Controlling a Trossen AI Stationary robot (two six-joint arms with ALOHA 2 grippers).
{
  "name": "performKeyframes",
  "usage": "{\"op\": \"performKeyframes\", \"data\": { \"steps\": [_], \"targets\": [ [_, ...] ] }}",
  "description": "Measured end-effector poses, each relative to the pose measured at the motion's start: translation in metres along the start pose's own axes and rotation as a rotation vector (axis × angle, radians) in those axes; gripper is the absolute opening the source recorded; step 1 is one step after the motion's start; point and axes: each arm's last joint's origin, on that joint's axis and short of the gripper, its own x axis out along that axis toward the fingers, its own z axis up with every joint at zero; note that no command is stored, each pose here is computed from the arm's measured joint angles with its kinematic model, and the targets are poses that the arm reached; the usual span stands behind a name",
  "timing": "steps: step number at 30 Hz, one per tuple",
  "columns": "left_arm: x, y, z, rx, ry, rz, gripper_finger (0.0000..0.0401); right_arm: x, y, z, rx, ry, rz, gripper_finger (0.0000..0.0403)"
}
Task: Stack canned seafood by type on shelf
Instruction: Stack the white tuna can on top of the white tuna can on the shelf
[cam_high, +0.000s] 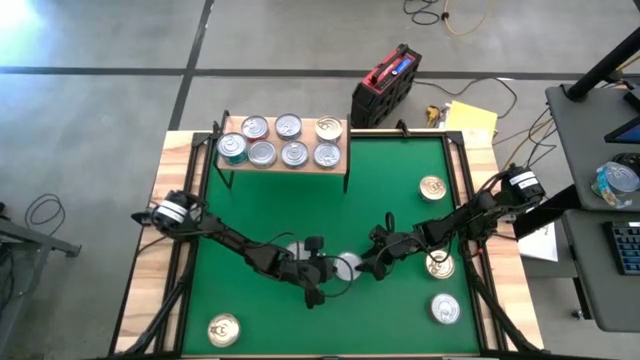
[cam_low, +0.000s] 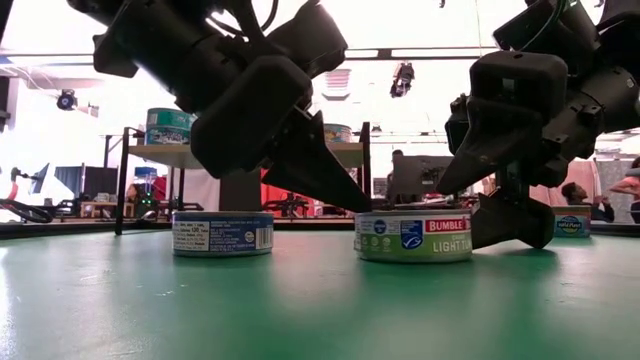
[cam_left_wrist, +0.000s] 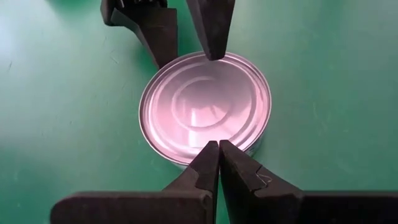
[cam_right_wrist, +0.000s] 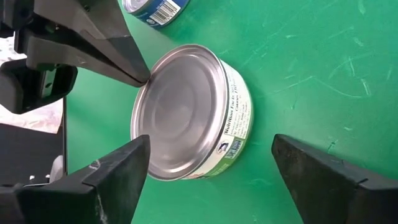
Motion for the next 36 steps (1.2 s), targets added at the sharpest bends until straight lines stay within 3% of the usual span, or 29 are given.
{"op": "performKeyframes", "data": {
  "steps": [22,29,36],
  "targets": [
    [0.000,-0.002,-0.006,-0.012,0.009,-0.008,0.0000,0.005,0.013,0.008,-0.038,-0.023,0.041,0.0311],
    [0.000,-0.002,-0.005,-0.016,-0.006,0.006,0.0000,0.005,0.012,0.010,-0.020,-0.029,0.020,0.0273],
    [0.000,-0.002,-0.004,-0.021,-0.020,0.013,0.0000,0.005,0.009,0.010,-0.020,-0.036,-0.015,0.0195]
  ]
}}
